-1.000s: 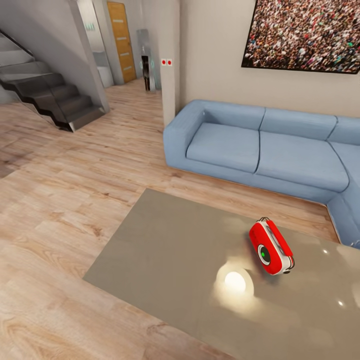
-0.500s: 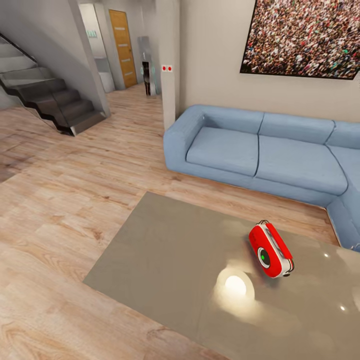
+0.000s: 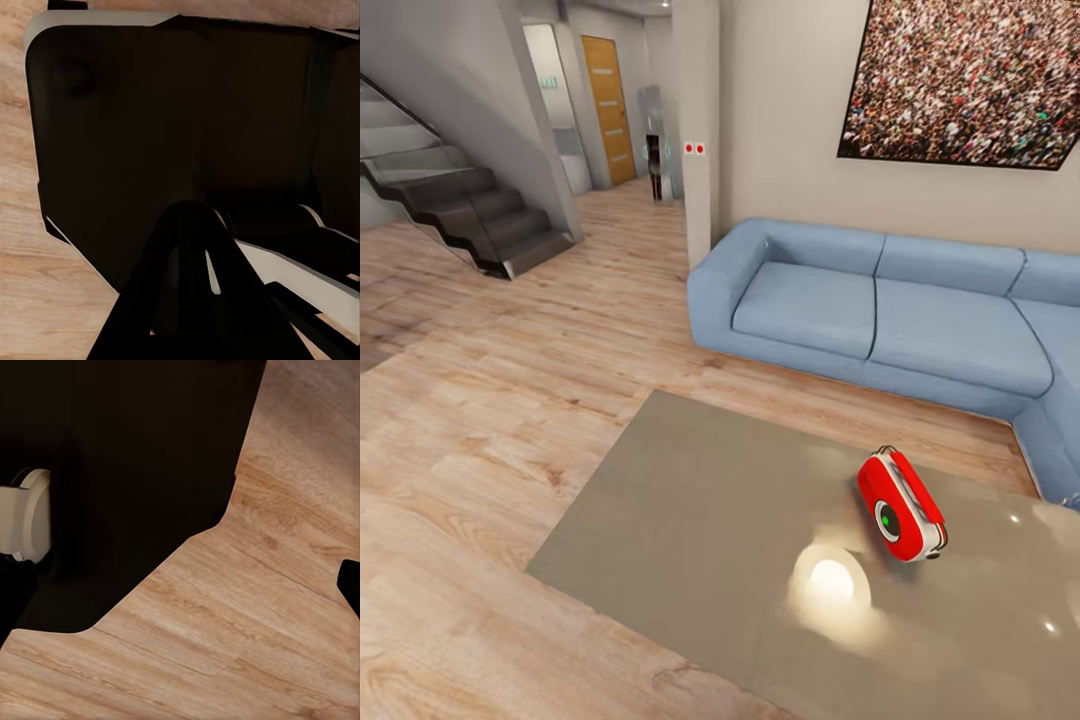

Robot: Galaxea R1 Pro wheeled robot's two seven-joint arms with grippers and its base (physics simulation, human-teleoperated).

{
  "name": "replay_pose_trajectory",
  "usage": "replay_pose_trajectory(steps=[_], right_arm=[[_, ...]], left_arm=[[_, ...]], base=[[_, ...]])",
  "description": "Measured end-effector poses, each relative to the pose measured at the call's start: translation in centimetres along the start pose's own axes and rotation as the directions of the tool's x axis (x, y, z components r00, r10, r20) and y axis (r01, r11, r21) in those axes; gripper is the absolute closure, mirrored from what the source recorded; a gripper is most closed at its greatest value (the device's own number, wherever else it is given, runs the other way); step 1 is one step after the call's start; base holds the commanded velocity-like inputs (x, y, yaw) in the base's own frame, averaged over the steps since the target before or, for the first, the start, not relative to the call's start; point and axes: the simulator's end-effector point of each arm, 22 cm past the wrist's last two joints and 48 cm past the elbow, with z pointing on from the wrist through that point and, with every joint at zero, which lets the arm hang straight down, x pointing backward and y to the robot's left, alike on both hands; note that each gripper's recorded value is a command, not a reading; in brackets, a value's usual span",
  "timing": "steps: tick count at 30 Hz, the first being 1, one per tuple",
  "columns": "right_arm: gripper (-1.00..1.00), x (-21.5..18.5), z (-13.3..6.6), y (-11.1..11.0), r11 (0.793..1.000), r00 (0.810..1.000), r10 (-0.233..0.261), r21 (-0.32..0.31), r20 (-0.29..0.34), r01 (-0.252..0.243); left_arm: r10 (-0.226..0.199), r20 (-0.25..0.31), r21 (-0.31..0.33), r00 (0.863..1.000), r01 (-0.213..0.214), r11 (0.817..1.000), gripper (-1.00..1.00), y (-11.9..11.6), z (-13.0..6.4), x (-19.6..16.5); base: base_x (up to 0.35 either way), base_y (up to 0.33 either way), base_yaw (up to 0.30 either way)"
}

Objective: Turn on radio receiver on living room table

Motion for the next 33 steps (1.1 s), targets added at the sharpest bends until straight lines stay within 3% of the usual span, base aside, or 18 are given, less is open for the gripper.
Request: replay_pose_trajectory(steps=[33], right_arm=[[-1.0, -1.3, -0.1, -0.5, 1.0, 0.999, -0.006, 0.01, 0.031, 0.005]], left_arm=[[0.009, 0.039, 0.002, 0.999, -0.009, 1.0, 1.0, -0.2, -0.3, -1.6]], base=[[0.0, 0.0, 0.0]])
